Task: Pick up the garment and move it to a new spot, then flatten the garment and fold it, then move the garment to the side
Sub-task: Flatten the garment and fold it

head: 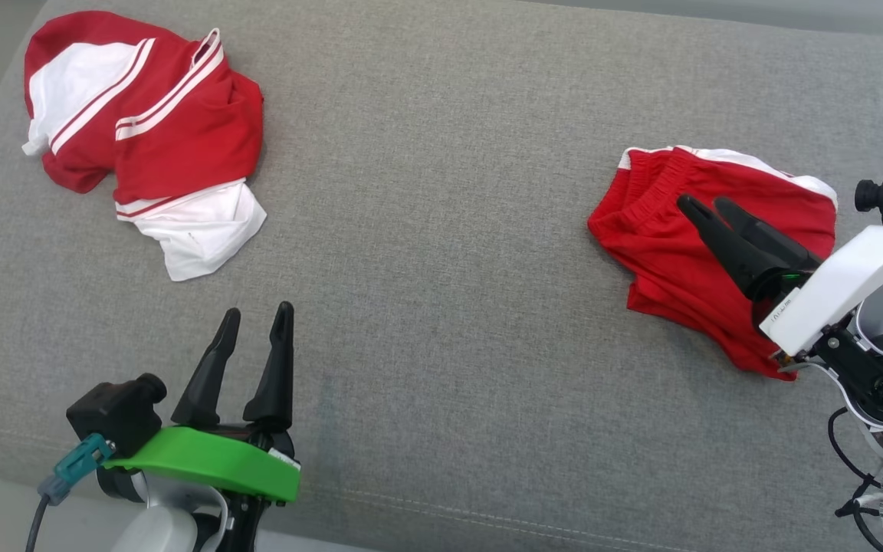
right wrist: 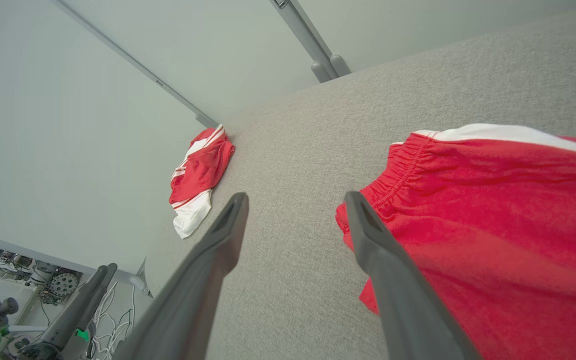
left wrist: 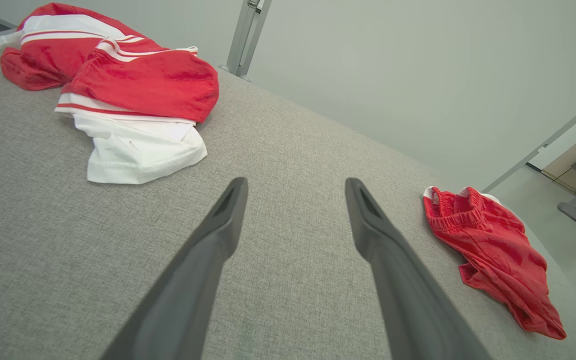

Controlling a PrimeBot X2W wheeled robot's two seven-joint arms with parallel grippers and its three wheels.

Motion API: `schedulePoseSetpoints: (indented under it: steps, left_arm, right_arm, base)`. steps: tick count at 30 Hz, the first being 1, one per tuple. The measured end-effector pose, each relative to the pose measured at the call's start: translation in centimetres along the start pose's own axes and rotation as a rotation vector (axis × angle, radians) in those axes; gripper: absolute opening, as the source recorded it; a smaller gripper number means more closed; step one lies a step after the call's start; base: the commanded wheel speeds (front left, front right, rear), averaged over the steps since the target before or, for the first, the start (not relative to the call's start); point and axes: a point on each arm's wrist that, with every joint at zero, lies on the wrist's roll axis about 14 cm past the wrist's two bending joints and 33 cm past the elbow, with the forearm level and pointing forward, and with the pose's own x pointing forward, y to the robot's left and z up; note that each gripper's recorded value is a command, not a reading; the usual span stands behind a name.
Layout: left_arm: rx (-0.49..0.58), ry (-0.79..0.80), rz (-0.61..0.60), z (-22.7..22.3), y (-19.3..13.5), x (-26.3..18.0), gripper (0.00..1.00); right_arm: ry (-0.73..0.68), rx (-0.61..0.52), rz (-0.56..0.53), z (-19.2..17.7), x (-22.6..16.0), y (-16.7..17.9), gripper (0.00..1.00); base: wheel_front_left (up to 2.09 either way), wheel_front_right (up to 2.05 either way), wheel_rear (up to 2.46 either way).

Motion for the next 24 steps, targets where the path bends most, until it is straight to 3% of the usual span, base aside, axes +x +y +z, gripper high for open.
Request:
schedulePoseSetpoints:
  steps: [6, 13, 17, 24]
  left_arm:
    - [0.006, -0.006, -0.023, 0.3, -0.4, 0.2, 1.0]
    - [0.032, 0.011, -0.051, 0.1, -0.6, 0.2, 1.0]
    - [0.043, 0.033, -0.084, -0.6, -1.3, 0.3, 1.0]
    - [0.057, 0.063, -0.144, -1.7, -2.9, 0.4, 1.0]
  right_arm:
    - [-0.154, 0.042, -0.01, 2.3, -1.2, 0.5, 1.0]
    - [-0.304, 0.1, -0.113, 2.5, -4.4, -1.4, 1.0]
    - [-0.409, 0.067, -0.215, 2.7, -7.4, -3.4, 1.0]
    - [-0.471, -0.009, -0.407, 0.2, -12.5, -6.9, 1.0]
  base:
    - [0.0, 0.0, 0.0]
    - [0.0, 0.0, 0.0]
    - [0.0, 0.0, 0.0]
    - [0.0, 0.0, 0.0]
